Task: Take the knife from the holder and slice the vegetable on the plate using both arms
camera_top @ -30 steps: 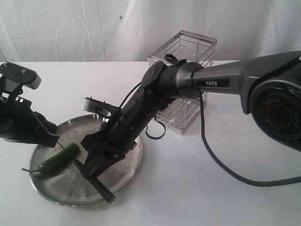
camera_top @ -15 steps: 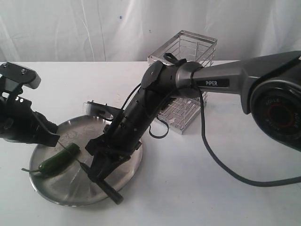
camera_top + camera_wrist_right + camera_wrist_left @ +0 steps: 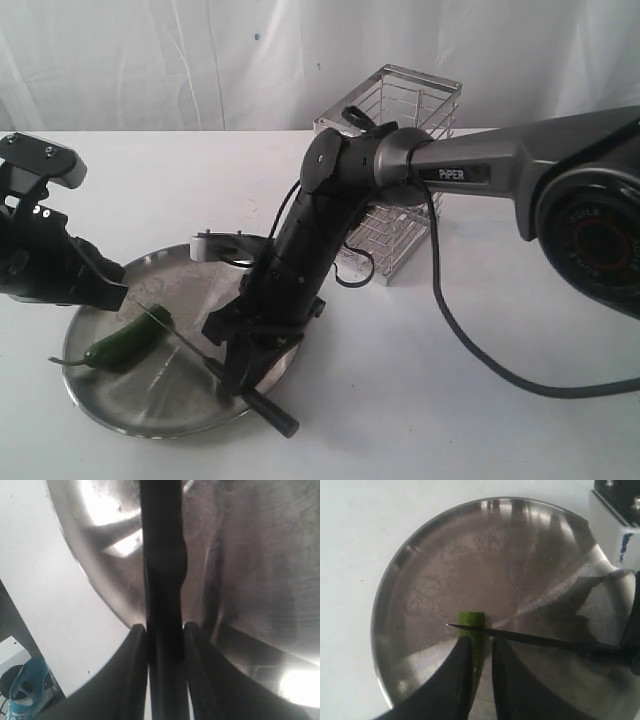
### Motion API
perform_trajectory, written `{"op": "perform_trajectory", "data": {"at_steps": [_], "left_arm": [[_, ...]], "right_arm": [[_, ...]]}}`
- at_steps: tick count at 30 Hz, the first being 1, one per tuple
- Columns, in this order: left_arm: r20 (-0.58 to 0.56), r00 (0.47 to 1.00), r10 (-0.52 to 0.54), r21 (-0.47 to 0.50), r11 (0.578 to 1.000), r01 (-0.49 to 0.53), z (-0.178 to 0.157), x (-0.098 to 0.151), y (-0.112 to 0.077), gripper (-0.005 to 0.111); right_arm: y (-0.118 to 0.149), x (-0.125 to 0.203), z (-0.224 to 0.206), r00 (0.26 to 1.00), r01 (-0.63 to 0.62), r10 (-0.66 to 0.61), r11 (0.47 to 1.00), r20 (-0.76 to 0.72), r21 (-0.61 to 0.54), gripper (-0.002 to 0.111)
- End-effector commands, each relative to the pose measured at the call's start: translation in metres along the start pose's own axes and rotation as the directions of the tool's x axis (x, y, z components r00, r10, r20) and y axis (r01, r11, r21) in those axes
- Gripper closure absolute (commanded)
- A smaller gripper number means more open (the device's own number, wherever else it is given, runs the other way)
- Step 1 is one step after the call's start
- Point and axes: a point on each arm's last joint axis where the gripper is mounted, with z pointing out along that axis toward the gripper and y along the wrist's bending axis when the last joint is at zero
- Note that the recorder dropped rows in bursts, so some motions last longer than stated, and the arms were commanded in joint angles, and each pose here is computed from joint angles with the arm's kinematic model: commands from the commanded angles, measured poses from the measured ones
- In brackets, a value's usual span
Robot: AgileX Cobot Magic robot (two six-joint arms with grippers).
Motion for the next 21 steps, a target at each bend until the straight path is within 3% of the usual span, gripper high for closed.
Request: {"op": "perform_trajectory", "data": {"at_steps": [1,8,12,14,18,21], "left_arm": [[-0.012,1.000,-0.026,0.021,0.999,0.027,0.000,0.002,-0.002,0.085],[-0.012,1.000,-0.026,0.021,0.999,0.027,0.000,0.002,-0.002,0.085],[-0.015,1.000,-0.026,0.024,0.999,0.027,0.000,0.002,-0.002,0.085],[-0.024,0.999,-0.026,0.034,0.999,0.027,0.000,0.003,-0.003,0.085],[-0.031,0.999,-0.024,0.041,0.999,0.025,0.000,0.004,-0.004,0.085],[-0.022,0.999,-0.024,0.031,0.999,0.025,0.000,0.003,-0.003,0.085]], "right_arm": [[-0.002,0.002,-0.004,1.000,0.015,-0.014,0.998,-0.020,0.053,0.108],[0.018,-0.003,-0.020,0.996,0.057,-0.055,0.998,0.073,-0.019,0.108],[0.031,-0.015,-0.045,0.938,0.167,-0.080,0.957,0.337,-0.238,0.108],[0.022,-0.014,-0.053,0.903,0.193,-0.057,0.939,0.425,-0.285,0.108],[-0.022,0.010,-0.061,0.905,0.075,0.061,0.952,0.422,-0.297,0.108],[-0.031,0.020,-0.057,0.914,0.056,0.068,0.955,0.399,-0.291,0.108]]}}
